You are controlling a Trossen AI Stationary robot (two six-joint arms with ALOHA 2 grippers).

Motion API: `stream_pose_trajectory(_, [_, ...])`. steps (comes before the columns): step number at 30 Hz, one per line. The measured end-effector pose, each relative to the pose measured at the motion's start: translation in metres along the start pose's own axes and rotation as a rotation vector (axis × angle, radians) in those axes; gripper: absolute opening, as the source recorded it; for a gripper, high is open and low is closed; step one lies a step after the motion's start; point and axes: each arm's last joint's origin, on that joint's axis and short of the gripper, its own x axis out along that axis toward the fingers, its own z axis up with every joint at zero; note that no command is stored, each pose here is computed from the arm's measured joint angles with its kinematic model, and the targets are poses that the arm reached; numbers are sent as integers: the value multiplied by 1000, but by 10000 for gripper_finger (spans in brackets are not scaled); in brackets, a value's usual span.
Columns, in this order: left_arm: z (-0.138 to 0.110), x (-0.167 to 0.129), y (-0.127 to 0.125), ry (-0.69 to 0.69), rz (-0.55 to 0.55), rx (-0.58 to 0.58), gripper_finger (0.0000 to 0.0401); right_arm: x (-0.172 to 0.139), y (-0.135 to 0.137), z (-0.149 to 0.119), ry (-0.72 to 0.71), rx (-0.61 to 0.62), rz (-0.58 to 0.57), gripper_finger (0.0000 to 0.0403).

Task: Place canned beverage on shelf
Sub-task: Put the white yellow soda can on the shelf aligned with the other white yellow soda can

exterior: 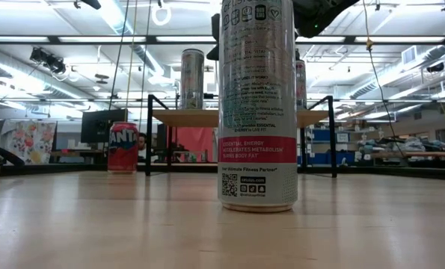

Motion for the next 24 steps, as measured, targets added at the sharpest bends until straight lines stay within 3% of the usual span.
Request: stream_pose_trajectory(24, [0, 0, 0, 0, 0, 0, 357, 0, 3, -2, 0, 26, -21, 6])
